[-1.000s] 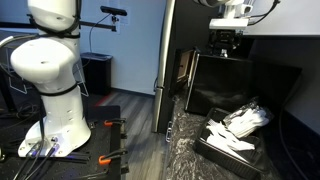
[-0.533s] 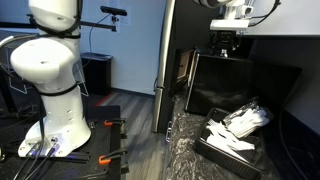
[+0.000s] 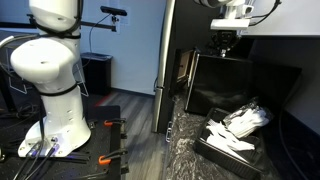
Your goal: Pick up the white fork from the top of the microwave and place it on the black cutlery tray
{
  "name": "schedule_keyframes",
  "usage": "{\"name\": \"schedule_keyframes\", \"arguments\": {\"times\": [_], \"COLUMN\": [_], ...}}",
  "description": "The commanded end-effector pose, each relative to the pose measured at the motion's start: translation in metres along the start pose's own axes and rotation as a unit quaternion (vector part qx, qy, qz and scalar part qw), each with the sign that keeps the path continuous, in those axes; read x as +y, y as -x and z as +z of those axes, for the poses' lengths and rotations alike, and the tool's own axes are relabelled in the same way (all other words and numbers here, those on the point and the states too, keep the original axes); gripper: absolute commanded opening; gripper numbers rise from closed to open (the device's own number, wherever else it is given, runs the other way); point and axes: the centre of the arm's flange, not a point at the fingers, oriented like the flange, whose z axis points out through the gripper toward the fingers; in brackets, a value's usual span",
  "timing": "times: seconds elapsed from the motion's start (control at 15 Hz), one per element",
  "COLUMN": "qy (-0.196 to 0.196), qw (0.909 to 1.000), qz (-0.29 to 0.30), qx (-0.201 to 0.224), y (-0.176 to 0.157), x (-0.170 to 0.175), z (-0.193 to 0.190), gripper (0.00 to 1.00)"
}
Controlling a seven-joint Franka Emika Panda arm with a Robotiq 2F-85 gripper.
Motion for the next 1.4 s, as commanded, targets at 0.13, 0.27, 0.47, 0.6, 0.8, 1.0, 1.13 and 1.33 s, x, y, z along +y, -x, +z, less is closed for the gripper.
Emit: {"name": "schedule_keyframes", "arguments": {"times": [0.13,0.27,0.47,0.6,0.8,1.0,1.13,1.33], "qy": [-0.008,-0.002,0.027,0.051,0.084,0.110,0.123,0.143], "qw": [0.9999,1.0000,0.9993,0.9973,0.9916,0.9837,0.9779,0.9649], "qz": [-0.012,-0.009,-0.003,0.012,0.044,0.089,0.118,0.177], "qx": [0.004,-0.002,-0.027,-0.051,-0.087,-0.111,-0.121,-0.131], "y": [-0.005,-0.010,-0.022,-0.028,-0.028,-0.020,-0.008,0.014], "x": [0.006,0.000,-0.019,-0.032,-0.051,-0.062,-0.068,-0.072], "z": [-0.003,-0.009,-0.033,-0.048,-0.069,-0.089,-0.101,-0.113], "gripper": [0.00,0.03,0.03,0.03,0.03,0.03,0.03,0.03]}}
